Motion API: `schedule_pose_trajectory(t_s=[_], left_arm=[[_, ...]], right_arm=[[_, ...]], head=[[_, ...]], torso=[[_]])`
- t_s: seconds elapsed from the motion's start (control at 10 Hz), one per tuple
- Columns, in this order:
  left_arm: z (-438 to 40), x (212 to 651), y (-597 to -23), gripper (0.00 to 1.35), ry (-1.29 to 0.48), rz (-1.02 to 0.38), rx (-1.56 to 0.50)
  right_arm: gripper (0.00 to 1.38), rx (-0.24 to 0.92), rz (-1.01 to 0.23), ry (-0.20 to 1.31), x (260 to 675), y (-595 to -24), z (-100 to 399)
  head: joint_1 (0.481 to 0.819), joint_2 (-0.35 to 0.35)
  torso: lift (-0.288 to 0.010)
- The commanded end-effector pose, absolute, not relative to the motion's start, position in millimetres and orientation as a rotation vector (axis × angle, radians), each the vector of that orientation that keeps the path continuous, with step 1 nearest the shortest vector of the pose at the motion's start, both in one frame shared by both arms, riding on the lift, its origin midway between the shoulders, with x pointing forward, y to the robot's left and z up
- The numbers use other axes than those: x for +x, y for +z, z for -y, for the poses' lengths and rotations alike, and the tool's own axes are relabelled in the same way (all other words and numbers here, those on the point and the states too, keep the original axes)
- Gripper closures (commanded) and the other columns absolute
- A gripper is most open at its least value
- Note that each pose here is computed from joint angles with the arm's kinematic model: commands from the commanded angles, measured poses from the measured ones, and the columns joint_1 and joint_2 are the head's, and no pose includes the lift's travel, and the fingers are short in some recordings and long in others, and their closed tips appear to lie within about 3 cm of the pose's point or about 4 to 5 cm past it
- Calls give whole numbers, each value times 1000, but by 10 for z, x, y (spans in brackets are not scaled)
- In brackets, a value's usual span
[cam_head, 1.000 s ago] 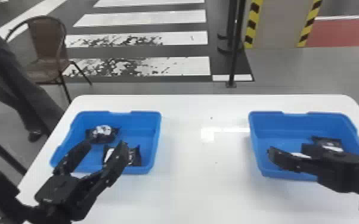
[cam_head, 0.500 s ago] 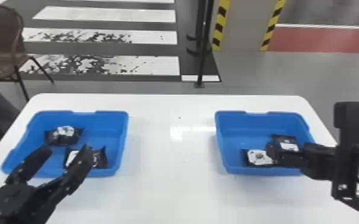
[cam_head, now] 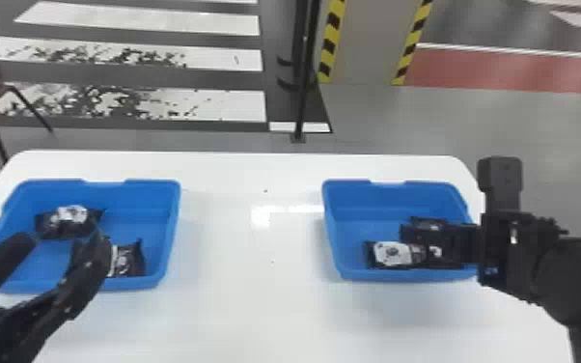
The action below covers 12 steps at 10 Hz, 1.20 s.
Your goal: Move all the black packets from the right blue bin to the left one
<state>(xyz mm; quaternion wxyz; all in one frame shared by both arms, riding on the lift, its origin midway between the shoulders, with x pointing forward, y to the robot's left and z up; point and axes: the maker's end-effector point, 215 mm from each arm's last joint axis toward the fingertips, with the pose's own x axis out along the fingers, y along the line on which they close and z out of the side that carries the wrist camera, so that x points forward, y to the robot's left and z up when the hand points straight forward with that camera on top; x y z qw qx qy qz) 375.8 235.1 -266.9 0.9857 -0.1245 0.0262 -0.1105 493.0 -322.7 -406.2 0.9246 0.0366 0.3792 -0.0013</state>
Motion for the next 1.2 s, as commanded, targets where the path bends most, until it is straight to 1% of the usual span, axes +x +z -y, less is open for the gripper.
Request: schedule_pose_trajectory(t_s=[0.0,0.2,0.3,0.7,1.1], left_arm=[[-2344,3762,-2663,110,-223,-51,-252],[-2335,3761,-2684,116,-225,-54,-262],[-2338,3761,-2689,117,-224,-54,-264],[-2326,3772,-2697,117,-227,-56,-268],[-2333,3779,-2706,117,-225,-57,-261]], right_arm=[[131,89,-825,23,4928,-4250,3112],[133,67,-868,34,4859,-4383,3001],[133,65,-878,20,4878,-4414,3045],[133,66,-903,9,4958,-4493,3075],[133,48,-964,20,4866,-4589,2954]], head=[[695,-113],[695,-97],[695,-92],[695,-95],[695,-91]], torso=[[-140],[-140],[-140],[-140],[-140]])
